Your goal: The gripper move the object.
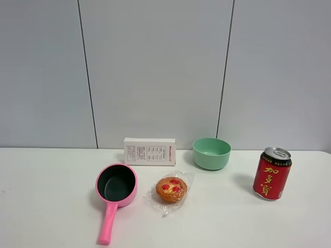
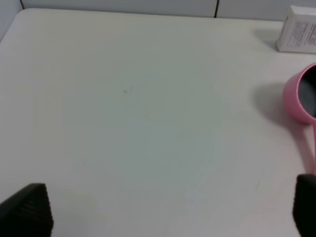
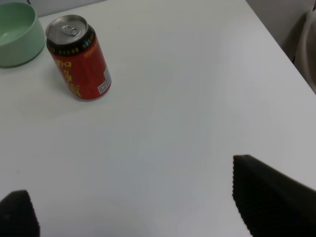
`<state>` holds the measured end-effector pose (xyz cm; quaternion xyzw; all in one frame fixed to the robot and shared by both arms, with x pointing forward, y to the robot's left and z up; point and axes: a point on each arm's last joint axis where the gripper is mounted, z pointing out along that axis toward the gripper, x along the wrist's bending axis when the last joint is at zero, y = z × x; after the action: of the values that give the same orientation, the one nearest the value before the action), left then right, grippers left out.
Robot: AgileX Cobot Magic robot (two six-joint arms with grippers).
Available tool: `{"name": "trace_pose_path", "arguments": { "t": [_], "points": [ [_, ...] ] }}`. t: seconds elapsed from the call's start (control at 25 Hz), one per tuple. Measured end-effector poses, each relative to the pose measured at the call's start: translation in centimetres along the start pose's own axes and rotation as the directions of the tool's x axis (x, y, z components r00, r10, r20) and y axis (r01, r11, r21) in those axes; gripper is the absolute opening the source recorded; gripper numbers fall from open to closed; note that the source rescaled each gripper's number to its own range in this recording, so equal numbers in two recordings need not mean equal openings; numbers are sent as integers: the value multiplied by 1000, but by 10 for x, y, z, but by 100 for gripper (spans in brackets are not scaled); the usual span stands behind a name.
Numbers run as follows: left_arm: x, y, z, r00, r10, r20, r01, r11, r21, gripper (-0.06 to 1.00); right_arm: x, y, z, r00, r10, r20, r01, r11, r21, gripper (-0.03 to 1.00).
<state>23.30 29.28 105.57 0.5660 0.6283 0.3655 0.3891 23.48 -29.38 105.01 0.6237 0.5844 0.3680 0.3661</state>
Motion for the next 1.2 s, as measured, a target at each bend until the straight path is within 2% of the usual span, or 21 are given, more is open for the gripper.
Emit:
{"name": "trace_pose_path", "arguments": {
  "t": [1.2],
  "points": [
    [0,0,0,1000,0,0,0,1000,0,100,0,0,0,1000,-5,-4,5,1000,-1,75]
  ]
}}
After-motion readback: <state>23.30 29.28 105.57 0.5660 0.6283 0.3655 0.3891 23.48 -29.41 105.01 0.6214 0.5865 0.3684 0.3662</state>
